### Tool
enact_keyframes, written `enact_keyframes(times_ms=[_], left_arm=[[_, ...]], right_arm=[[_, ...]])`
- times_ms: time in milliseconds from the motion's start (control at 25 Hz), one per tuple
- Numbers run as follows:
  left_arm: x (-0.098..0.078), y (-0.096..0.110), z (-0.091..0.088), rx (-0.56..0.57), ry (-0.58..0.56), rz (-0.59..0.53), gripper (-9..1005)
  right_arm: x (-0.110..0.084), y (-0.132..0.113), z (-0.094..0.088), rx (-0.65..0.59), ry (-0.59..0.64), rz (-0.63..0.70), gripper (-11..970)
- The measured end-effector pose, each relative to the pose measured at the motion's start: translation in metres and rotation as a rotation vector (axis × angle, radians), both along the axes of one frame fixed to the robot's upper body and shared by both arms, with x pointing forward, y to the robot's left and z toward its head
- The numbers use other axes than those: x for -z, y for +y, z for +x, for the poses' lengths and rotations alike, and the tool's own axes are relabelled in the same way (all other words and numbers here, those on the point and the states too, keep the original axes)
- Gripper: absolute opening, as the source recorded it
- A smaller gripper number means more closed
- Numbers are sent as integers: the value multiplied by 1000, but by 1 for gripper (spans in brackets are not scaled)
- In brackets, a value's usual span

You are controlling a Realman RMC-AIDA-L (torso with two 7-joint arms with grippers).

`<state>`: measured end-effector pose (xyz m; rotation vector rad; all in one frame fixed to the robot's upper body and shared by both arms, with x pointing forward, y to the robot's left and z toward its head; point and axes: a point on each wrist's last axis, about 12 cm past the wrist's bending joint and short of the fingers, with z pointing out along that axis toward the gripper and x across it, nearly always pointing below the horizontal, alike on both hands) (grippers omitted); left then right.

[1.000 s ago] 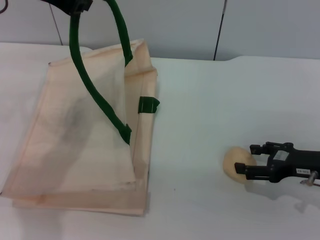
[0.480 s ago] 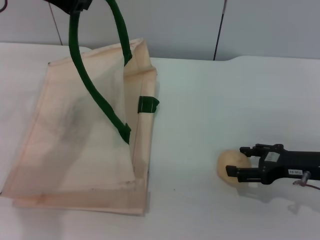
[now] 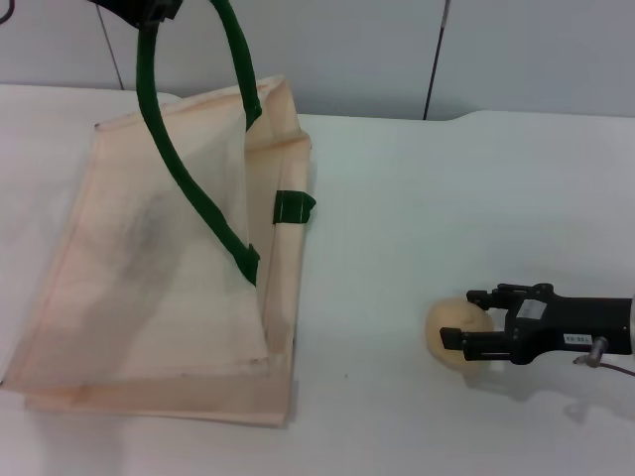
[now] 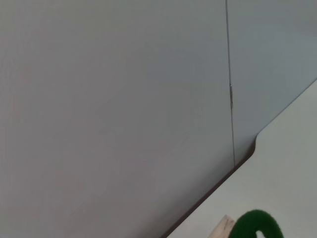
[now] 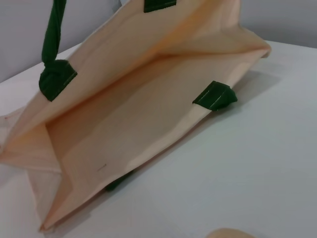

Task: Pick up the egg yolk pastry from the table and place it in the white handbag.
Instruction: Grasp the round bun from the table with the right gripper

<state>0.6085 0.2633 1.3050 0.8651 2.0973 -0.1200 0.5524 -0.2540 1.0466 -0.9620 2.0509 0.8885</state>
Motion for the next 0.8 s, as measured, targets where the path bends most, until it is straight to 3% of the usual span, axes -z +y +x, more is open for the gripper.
enact_keyframes(times_ms=[440, 800], left_arm=[[-1, 0, -1, -1, -6, 1, 114], [-2, 0, -1, 2, -9, -1, 113]], right_arm=[[0, 4, 3, -49, 18, -27, 742], [0, 4, 4, -50, 18, -33, 650]])
